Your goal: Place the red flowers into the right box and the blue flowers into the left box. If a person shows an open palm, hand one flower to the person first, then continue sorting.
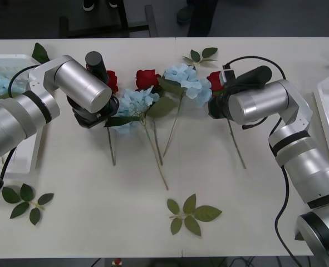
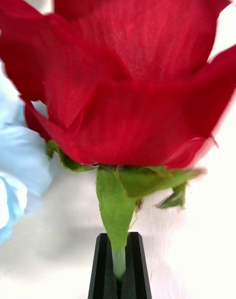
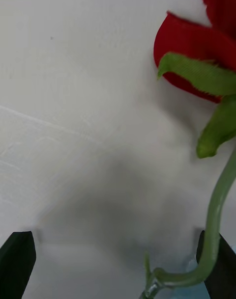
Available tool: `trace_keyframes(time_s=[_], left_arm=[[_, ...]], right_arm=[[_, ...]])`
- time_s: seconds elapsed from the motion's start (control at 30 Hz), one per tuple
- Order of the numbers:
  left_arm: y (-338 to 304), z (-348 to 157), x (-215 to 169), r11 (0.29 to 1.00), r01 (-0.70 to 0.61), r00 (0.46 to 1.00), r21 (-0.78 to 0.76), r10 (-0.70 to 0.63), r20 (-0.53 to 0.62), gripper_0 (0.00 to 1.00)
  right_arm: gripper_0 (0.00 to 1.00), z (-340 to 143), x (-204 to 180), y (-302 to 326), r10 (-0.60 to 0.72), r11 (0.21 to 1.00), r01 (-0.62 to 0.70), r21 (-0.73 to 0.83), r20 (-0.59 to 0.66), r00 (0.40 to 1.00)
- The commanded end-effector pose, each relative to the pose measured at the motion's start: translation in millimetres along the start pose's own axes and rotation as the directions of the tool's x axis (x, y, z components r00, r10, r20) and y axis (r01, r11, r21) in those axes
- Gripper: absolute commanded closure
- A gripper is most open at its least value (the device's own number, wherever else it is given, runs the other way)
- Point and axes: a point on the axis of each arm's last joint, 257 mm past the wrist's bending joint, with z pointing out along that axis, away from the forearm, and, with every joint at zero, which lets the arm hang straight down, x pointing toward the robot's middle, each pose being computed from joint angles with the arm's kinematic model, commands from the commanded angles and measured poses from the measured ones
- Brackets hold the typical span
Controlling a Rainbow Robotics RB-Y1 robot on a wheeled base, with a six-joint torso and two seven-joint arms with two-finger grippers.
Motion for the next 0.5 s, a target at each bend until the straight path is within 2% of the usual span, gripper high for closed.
trace_keyframes(time_s=[0.03, 0.13, 0.17, 0.2, 0.27, 0.3, 0.5], left_arm=[[-15.6, -7.7, -0.3, 0.999, -0.026, 1.000, 0.040, 0.025, 0.007, 0.05], [-16.5, -8.5, -1.7, 0.999, -0.027, 1.000, 0.041, 0.027, 0.013, 0.06], [-16.4, -8.5, -2.0, 0.999, -0.028, 1.000, 0.041, 0.028, 0.014, 0.11], [-14.9, -8.3, -3.7, 0.999, -0.025, 1.000, 0.038, 0.024, 0.017, 0.35], [-15.2, -8.5, -4.1, 0.999, -0.022, 1.000, 0.038, 0.022, 0.020, 0.95], [-15.1, -8.5, -4.5, 0.999, -0.023, 1.000, 0.037, 0.022, 0.021, 1.00], [-15.0, -8.6, -6.0, 0.999, -0.018, 0.999, 0.037, 0.017, 0.027, 1.00]], right_arm=[[1.00, -49.0, -53.6, 25.9, 0.033, 0.998, -0.027, -0.062, 0.093, 0.995], [1.00, -81.7, -66.9, 34.1, 0.039, 0.993, -0.026, -0.115, 0.111, 0.993], [1.00, -89.6, -71.3, 36.6, 0.042, 0.991, -0.026, -0.130, 0.123, 0.992], [1.00, -102.2, -76.3, 40.3, 0.045, 0.988, -0.023, -0.154, 0.139, 0.989], [1.00, -125.5, -86.2, 45.8, 0.047, 0.981, -0.012, -0.194, 0.177, 0.983], [1.00, -134.3, -88.9, 48.6, 0.048, 0.978, -0.006, -0.210, 0.192, 0.980], [1.00, -188.5, -99.7, 48.1, 0.041, 0.965, 0.030, -0.259, 0.265, 0.963]])
